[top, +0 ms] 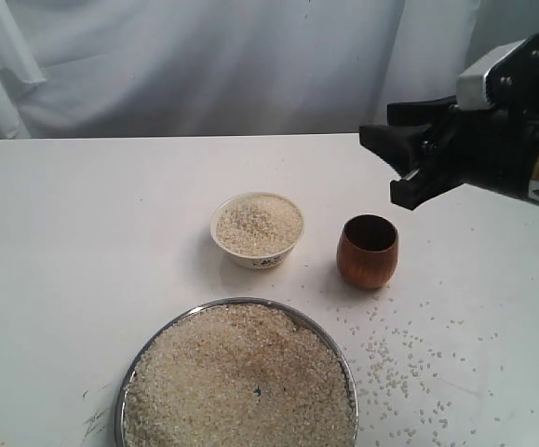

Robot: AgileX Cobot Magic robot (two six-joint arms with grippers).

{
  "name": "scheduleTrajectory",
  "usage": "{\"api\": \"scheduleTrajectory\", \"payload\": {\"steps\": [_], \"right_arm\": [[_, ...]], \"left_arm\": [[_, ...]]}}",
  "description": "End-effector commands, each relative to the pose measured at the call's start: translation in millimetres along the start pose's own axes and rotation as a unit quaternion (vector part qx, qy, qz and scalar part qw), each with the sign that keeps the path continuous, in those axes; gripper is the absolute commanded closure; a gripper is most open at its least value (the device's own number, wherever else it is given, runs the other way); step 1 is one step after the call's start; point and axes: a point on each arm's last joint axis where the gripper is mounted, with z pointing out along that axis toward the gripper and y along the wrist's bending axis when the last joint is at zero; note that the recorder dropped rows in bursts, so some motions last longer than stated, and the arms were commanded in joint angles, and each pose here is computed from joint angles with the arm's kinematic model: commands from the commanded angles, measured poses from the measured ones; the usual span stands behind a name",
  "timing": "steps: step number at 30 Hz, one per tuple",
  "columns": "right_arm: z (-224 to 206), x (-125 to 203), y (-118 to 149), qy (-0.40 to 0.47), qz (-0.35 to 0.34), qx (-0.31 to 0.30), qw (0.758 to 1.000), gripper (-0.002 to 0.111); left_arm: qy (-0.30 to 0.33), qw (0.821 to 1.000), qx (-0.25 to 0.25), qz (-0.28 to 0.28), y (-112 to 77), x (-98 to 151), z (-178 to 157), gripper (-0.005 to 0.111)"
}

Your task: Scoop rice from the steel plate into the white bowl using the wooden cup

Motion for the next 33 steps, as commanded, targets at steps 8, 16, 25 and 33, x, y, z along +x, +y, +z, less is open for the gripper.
{"api": "scheduleTrajectory", "payload": {"steps": [8, 16, 25, 33], "right_arm": [[-64.8, -61.0, 21.3, 0.007, 0.082, 0.055, 0.995, 0.108], [-103.1, -87.1, 29.5, -0.017, 0.021, 0.126, 0.992, 0.108], [-126.9, -100.9, 31.6, -0.051, 0.032, 0.186, 0.981, 0.108], [-152.2, -110.0, 44.6, -0.094, 0.040, 0.204, 0.974, 0.108]], "left_arm": [[-0.006, 1.000, -0.001, 0.000, 0.1, 0.2, 0.2, 0.107], [-0.006, 1.000, -0.001, 0.000, 0.1, 0.2, 0.2, 0.107], [-0.006, 1.000, -0.001, 0.000, 0.1, 0.2, 0.2, 0.107], [-0.006, 1.000, -0.001, 0.000, 0.1, 0.2, 0.2, 0.107]]}}
